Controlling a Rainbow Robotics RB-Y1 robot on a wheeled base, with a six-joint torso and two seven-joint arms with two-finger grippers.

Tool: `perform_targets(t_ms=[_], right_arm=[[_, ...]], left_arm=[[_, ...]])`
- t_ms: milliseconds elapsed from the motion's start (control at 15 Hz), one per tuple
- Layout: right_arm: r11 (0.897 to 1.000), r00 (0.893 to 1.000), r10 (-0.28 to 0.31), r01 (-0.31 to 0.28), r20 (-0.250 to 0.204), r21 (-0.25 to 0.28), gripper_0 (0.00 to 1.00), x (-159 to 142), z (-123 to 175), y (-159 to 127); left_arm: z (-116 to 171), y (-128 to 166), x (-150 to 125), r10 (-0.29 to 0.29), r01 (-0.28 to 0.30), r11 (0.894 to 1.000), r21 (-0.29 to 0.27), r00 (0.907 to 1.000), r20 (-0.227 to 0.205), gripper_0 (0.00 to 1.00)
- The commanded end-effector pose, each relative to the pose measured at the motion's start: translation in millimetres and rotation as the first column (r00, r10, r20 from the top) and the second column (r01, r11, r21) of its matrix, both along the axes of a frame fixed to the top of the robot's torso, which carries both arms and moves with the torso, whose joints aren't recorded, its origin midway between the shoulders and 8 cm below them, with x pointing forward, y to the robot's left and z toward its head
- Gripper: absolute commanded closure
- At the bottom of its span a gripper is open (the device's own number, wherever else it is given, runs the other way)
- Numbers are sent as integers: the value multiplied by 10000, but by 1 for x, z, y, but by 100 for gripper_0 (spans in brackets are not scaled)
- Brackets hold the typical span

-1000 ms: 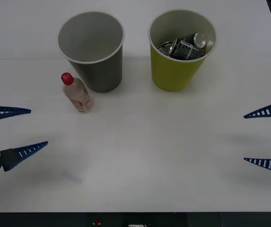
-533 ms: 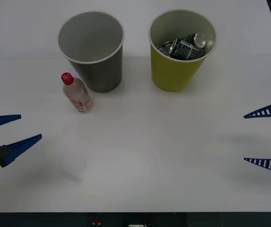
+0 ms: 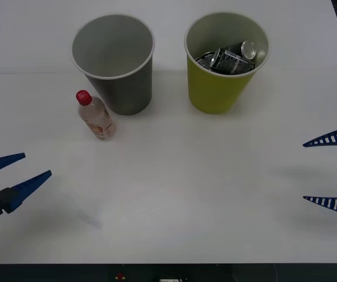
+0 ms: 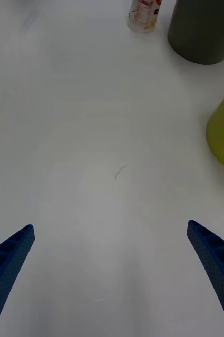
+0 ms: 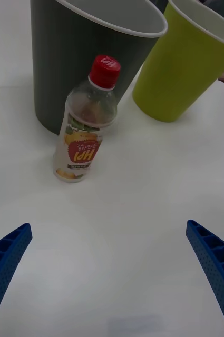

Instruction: Put the can into the green bin and the plastic bottle into the gray bin

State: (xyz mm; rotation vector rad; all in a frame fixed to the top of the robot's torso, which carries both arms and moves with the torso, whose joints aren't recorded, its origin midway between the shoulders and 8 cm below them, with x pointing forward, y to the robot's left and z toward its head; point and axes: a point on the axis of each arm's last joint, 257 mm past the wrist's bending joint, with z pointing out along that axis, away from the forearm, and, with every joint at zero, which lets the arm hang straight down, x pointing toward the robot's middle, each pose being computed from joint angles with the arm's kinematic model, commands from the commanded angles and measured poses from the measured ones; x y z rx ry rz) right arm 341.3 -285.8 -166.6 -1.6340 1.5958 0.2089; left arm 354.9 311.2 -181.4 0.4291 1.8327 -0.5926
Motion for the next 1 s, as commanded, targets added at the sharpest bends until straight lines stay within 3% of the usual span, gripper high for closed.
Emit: perform_targets(t_ms=[67, 533, 733, 1000], right_arm=[[10000, 10000, 0, 0, 0, 0, 0, 0, 0, 0], [10000, 10000, 0, 0, 0, 0, 0, 0, 0, 0], [10000, 10000, 0, 0, 0, 0, 0, 0, 0, 0], [10000, 10000, 0, 0, 0, 0, 0, 0, 0, 0]], left_arm=[[-9, 5, 3, 89, -82, 9995, -292, 9996, 255, 0], [-30, 14, 13, 612, -466, 9912, -1242, 9913, 1169, 0], [-36, 8, 22, 1079, -878, 9874, -1320, 9823, 1534, 0], [-41, -12, 38, 1256, -1004, 9849, -1412, 9752, 1825, 0]])
